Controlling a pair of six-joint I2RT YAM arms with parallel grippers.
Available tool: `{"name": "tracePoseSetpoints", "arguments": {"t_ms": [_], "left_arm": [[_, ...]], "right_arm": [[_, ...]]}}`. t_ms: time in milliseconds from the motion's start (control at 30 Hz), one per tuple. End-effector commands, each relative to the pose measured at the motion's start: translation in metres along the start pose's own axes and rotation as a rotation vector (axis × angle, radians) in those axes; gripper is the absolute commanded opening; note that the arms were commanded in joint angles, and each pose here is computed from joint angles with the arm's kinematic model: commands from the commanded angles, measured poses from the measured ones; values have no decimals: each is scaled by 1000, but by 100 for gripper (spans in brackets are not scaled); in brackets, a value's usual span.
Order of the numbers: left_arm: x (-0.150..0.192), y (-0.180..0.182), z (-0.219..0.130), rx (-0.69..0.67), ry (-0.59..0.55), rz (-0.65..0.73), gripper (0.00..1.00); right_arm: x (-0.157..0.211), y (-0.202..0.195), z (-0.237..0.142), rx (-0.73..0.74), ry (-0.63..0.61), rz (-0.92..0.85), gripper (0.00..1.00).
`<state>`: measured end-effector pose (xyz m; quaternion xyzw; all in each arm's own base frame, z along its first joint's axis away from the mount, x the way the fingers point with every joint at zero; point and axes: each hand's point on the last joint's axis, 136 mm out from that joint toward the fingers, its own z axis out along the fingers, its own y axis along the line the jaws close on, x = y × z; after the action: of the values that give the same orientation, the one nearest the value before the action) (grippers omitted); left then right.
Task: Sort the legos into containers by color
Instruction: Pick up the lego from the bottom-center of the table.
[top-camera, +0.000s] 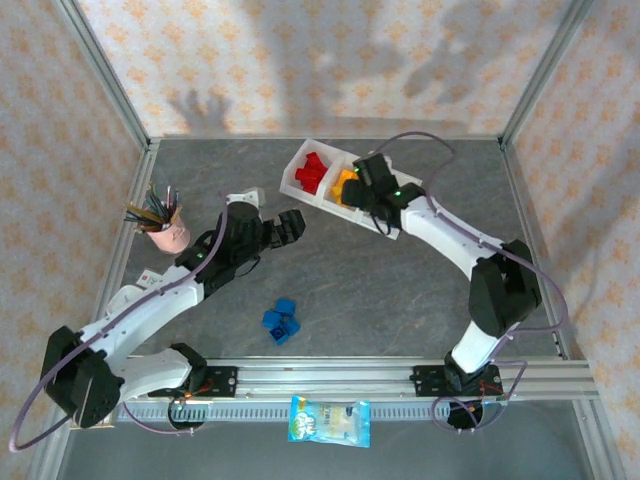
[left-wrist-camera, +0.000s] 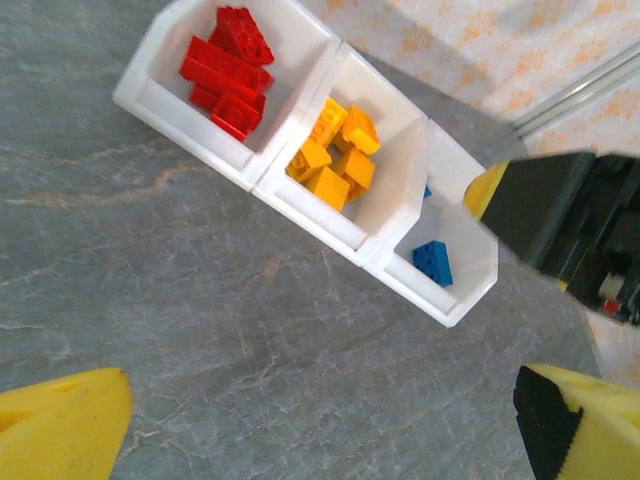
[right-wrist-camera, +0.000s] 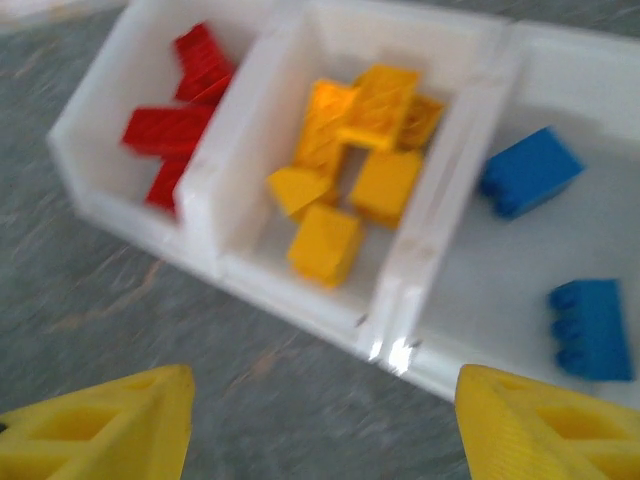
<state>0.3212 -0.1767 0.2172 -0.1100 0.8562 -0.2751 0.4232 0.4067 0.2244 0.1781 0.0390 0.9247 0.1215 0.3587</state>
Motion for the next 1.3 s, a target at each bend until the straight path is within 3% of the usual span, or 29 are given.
{"name": "tracePoseSetpoints", "arguments": {"t_ms": [0,333,700,1267], "left_arm": [[13,33,-12,-116,13,16,99],[30,75,-50,-234,-8,-36,99],[34,103,-81,-313,-72,-107,99],[34,108,-93,-316,-93,-124,99]], "right_arm": [[31,10,-8,2,61,-47,71],[125,91,-26,-125,205,-156,77],[216,133,-22,-178,355,-216,83],[273,138,-4,-87,467,-202,84]]}}
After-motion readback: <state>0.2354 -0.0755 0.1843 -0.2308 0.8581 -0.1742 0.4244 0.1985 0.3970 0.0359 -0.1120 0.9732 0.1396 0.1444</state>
